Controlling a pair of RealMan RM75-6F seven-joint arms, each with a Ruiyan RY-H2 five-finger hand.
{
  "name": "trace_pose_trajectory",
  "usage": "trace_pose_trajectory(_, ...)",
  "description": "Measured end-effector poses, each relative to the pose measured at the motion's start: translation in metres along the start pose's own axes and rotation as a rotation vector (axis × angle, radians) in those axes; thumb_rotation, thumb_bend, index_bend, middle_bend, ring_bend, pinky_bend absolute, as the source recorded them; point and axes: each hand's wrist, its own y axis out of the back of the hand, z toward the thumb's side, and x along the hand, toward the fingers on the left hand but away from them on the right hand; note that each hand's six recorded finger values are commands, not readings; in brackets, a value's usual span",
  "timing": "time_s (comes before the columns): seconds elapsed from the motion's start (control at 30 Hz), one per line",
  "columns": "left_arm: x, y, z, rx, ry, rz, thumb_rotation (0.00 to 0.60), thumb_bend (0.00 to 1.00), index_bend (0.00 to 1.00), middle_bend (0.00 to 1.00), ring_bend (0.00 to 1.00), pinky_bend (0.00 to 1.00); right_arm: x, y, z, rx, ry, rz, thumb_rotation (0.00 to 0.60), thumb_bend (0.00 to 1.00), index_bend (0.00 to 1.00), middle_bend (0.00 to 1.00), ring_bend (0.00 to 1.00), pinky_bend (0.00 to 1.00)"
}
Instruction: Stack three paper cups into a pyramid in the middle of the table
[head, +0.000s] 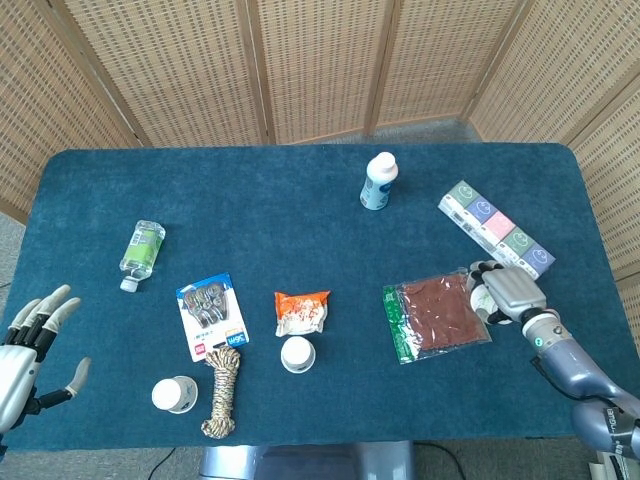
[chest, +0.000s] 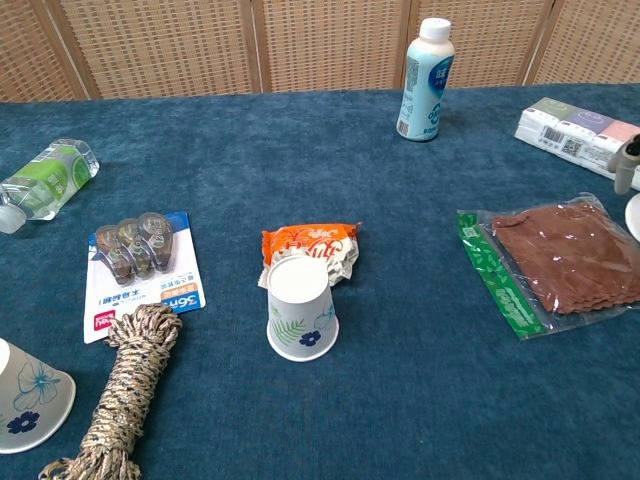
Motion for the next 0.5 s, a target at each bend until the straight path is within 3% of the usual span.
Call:
trace_pose_trajectory(0.23, 0.001, 0.0, 0.0, 0.0, -0.001, 0.001, 0.367, 0.51, 0.06, 0.0, 0.0, 0.0, 0.006, 0.009, 0.014, 0.054, 0.016, 0.01, 0.6, 0.39, 0.34, 0.21, 0.19, 0.69)
trace_pose_trajectory(0.5, 0.002, -0.001, 0.001, -0.001, -0.004, -0.004, 0.367, 0.51, 0.06, 0.0, 0.0, 0.0, 0.015, 0.015, 0.042, 0.089, 0.049, 0.072, 0.6, 0.39, 0.32, 0.21, 0.2, 0.7)
